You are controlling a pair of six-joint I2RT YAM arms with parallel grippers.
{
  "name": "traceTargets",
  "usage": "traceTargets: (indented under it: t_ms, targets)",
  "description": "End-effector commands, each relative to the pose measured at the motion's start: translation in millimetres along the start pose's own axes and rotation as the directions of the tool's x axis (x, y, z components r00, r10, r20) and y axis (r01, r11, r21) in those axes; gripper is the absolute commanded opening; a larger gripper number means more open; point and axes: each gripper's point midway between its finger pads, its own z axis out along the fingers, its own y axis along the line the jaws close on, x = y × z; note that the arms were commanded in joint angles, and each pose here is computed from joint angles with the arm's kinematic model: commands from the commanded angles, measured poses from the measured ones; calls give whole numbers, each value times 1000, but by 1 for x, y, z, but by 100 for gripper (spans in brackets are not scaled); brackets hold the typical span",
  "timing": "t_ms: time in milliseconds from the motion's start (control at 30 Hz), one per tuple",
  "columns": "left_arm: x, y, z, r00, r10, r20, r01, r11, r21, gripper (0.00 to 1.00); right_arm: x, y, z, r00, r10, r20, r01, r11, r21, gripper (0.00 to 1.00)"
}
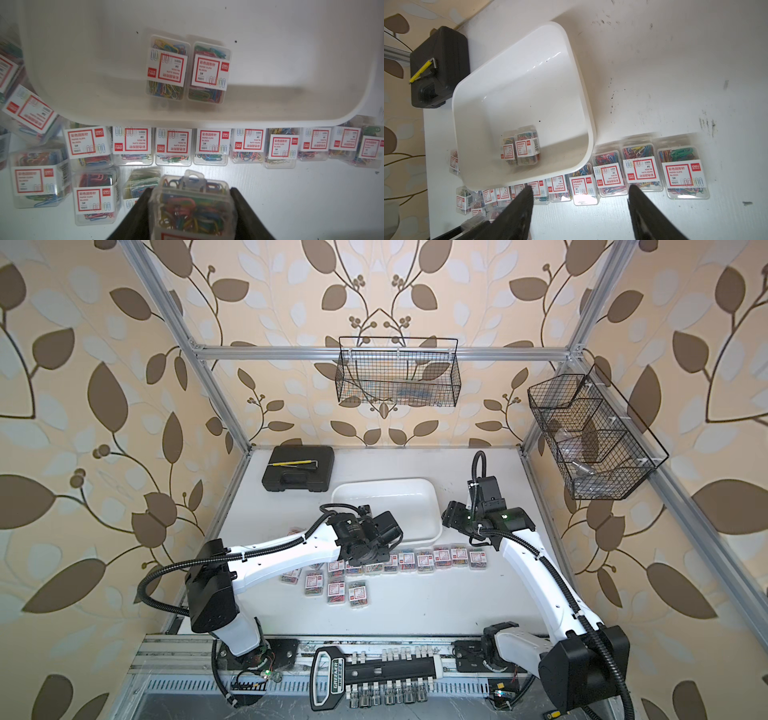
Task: Take the paper clips out of the storage box
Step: Place the boxed paper clips at the center of the board.
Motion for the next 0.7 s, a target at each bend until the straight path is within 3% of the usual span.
traceTargets:
  t_ms: [0,267,667]
  targets:
    - [15,-3,10,997,-76,-12,76,997,9,45,7,-5,-1,1000,19,-3,-19,1000,-5,73]
    - [48,14,38,994,-77,-82,71,995,-70,43,14,-8,3,1000,21,-20,-21,1000,-3,73]
    - [55,13,56,993,4,-118,-23,986,-163,43,14,-7,3,999,27,-21,-27,1000,-4,72]
